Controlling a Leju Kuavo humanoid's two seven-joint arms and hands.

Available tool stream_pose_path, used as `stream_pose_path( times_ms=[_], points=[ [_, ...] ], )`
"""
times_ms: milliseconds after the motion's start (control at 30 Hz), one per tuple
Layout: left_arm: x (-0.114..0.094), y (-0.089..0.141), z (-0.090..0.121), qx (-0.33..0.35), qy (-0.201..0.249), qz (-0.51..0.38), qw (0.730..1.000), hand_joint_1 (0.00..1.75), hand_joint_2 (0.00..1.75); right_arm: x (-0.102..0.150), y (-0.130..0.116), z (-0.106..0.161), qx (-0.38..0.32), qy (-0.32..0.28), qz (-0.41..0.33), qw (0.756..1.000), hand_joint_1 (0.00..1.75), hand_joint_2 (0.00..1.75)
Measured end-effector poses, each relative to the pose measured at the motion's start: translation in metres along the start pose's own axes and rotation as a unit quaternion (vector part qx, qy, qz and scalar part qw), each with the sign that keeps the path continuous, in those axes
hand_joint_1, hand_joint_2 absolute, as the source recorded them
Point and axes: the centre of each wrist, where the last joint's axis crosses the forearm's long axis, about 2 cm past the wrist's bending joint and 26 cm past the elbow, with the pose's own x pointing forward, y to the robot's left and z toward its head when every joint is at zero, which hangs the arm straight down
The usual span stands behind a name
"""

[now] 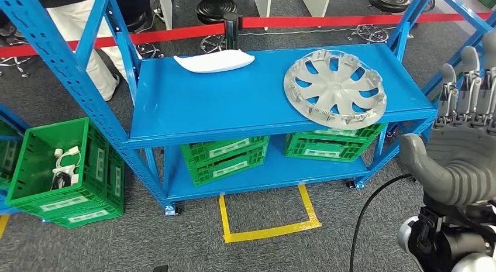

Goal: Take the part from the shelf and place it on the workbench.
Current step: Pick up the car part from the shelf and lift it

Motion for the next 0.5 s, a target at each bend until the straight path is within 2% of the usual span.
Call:
stream_pose_path(
  times_ms=[500],
  points=[
    [0.0006,-0.0001,-0.0001,-0.003,-0.002,0.000,1.000,0.00,0.00,-0.0010,0.0000,-0.0001,0.000,0.001,-0.003,1.000,0.00,1.75]
  ],
)
